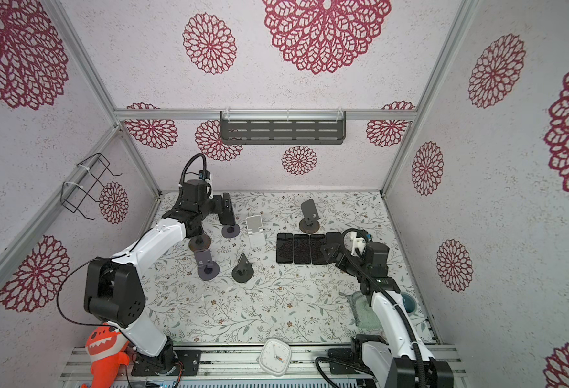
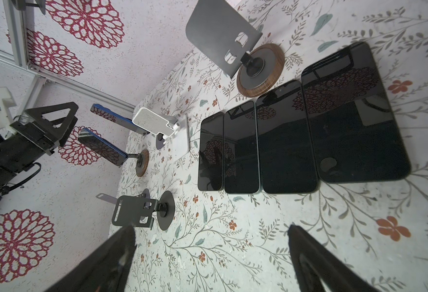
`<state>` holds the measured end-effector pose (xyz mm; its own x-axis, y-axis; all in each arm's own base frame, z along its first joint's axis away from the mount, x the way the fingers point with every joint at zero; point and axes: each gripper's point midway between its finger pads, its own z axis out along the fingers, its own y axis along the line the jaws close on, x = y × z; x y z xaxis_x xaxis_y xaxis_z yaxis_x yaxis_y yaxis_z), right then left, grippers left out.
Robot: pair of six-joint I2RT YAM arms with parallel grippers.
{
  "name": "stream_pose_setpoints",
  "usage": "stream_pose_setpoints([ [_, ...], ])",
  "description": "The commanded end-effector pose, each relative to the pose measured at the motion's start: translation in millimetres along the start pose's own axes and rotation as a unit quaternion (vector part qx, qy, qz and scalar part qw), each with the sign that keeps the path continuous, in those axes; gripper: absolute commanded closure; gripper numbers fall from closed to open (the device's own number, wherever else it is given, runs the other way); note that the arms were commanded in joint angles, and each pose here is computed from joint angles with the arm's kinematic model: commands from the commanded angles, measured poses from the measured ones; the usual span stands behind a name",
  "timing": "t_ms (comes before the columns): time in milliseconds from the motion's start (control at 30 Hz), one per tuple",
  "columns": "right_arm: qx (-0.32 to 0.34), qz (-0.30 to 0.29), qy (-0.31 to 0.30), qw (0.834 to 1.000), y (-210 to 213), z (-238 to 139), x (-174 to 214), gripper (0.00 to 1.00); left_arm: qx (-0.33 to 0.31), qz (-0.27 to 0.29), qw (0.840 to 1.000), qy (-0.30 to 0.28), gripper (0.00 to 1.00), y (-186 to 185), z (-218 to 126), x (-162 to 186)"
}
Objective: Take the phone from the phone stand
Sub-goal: 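Move the left gripper to the blue-edged phone on its stand and grasp it, then lift the blue-edged phone off its stand with the left gripper while the right gripper approaches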
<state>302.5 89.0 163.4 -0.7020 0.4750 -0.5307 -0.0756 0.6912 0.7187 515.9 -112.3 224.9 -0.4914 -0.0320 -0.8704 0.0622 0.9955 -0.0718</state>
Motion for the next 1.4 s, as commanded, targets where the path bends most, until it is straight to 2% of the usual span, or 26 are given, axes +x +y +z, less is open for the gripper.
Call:
stream_pose_setpoints([
  [0, -0.005, -0.022, -0.017, 1.0, 10, -4, -11, 0.03, 0.036, 0.012, 0.999, -0.001, 0.02, -7, 16, -1],
  [367, -0.001, -0.022, -0.016, 1.0, 9, -4, -11, 0.03, 0.031, 0.021, 0.999, 0.027, 0.0, -3, 45, 23],
  [700, -0.003, -0.02, -0.013, 1.0, 8, -1, -11, 0.03, 0.004, 0.026, 0.999, 0.033, 0.17, 5, 56, 29],
  [933, -0.003, -0.021, -0.012, 1.0, 8, 1, -12, 0.03, -0.003, 0.024, 0.999, 0.031, 0.26, 7, 49, 22],
  [1367, -0.007, -0.019, -0.008, 1.0, 9, 3, -13, 0.03, 0.008, 0.023, 1.0, 0.017, 0.28, -3, 27, 0],
])
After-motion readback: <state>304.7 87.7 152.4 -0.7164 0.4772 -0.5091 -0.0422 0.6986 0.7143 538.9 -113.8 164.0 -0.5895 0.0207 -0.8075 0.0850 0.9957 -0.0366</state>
